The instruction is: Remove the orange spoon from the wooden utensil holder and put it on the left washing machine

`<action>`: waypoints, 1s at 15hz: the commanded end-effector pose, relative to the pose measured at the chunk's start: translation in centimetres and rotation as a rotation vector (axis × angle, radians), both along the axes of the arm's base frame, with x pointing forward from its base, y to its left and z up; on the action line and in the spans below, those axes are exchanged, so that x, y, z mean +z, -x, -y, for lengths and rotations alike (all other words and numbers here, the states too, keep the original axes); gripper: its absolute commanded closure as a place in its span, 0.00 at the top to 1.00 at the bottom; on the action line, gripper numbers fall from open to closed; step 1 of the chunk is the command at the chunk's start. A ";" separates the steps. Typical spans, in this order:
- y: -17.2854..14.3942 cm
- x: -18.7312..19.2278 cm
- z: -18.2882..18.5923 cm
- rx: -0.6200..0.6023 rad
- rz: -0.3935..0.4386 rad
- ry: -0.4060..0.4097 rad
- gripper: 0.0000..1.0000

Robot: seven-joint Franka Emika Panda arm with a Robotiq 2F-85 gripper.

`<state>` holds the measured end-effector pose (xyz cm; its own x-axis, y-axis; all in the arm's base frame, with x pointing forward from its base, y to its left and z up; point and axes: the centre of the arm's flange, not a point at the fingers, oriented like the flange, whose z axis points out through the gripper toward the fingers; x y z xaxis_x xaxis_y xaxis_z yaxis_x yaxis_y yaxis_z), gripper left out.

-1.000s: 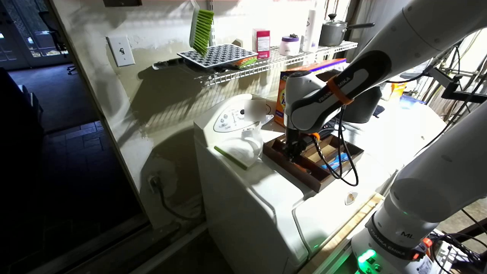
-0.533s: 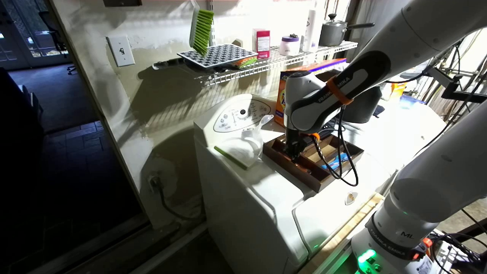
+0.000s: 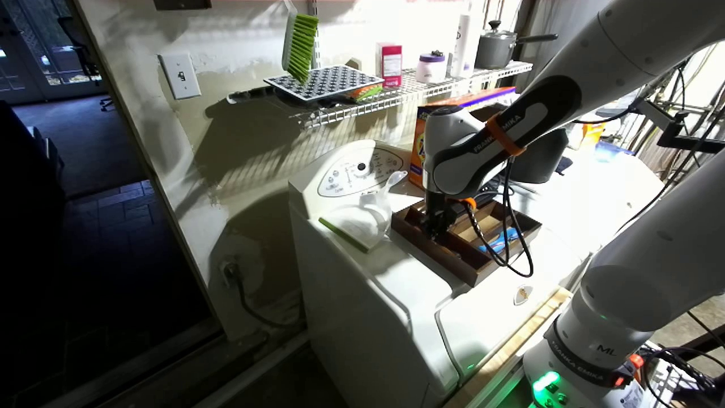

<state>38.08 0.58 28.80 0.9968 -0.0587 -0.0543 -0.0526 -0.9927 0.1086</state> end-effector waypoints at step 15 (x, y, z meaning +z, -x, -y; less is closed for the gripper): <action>-0.6 0.4 0.3 -0.004 0.011 -0.004 0.26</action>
